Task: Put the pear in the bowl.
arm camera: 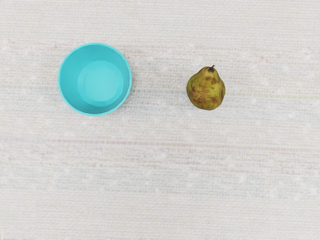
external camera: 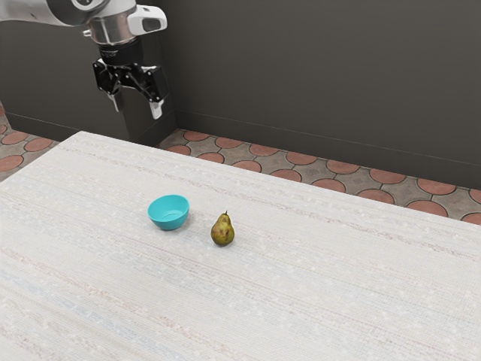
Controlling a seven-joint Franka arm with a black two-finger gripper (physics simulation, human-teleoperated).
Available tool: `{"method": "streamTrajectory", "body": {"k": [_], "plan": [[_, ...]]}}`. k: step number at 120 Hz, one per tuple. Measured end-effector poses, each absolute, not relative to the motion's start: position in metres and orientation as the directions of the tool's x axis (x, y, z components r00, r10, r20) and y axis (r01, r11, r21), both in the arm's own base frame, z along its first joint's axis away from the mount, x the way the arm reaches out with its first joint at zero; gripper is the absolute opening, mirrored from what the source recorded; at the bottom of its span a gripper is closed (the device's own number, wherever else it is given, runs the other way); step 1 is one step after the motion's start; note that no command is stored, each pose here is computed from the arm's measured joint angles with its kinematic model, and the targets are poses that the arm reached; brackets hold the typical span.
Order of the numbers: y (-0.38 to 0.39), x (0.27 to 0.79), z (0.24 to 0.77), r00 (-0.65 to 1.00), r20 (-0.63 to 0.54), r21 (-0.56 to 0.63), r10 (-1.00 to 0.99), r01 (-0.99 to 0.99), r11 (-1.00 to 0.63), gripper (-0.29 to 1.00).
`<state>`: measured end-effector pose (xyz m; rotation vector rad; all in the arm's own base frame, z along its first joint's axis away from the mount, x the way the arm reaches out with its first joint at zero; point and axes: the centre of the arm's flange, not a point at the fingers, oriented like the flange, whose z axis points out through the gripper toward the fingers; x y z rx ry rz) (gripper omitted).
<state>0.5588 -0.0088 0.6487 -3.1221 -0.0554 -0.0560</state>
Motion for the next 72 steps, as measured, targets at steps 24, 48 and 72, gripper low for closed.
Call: {"method": "streamTrajectory", "body": {"k": [24,48,72], "plan": [[-0.004,0.555,0.644,0.999,0.018,-0.015,0.050,0.051,-0.999,0.70],[0.002,0.549,0.550,0.991,-0.113,-0.006,0.067,0.067,-0.998,0.70],[0.009,0.545,0.464,0.988,-0.129,-0.006,0.084,0.084,-0.996,0.70]]}}
